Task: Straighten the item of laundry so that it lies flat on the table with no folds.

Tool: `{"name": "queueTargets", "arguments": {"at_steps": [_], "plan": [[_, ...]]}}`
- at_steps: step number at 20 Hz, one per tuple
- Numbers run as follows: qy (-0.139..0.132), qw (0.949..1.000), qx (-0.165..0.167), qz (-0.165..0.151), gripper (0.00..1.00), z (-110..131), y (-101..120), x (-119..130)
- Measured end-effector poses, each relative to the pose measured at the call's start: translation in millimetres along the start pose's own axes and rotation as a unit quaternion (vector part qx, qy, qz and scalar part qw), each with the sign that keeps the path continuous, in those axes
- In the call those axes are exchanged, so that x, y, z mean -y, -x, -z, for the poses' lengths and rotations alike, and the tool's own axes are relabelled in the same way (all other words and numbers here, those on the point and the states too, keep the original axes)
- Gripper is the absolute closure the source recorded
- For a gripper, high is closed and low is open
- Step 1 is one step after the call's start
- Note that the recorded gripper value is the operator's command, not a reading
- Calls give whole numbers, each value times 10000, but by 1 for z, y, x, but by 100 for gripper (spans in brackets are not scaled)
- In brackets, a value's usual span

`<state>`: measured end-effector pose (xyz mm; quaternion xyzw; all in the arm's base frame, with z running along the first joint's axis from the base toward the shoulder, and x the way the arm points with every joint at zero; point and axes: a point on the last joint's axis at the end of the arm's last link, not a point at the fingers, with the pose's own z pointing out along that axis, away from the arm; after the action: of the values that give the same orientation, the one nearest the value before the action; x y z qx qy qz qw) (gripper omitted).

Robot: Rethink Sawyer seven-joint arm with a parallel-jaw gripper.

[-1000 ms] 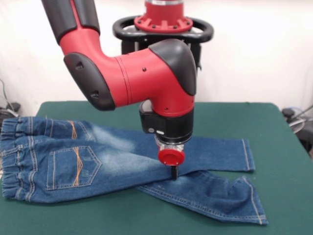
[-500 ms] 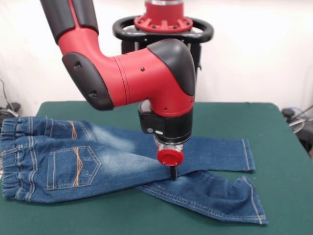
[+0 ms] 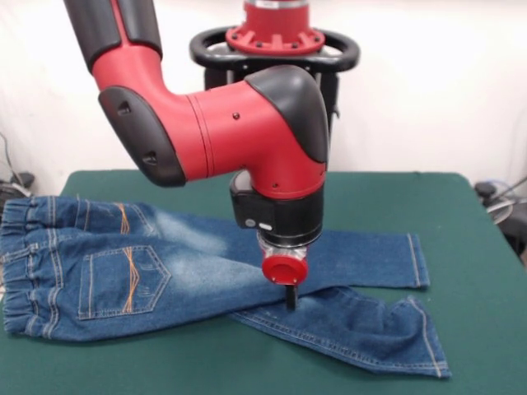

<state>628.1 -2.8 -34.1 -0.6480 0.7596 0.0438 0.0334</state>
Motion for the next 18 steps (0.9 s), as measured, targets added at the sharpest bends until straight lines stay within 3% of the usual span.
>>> {"name": "queueTargets", "arguments": {"at_steps": [9,18], "plan": [[-159,9999,62,-18,100,6,8,18],[157,9996,-102,194,100,4,15,8]]}}
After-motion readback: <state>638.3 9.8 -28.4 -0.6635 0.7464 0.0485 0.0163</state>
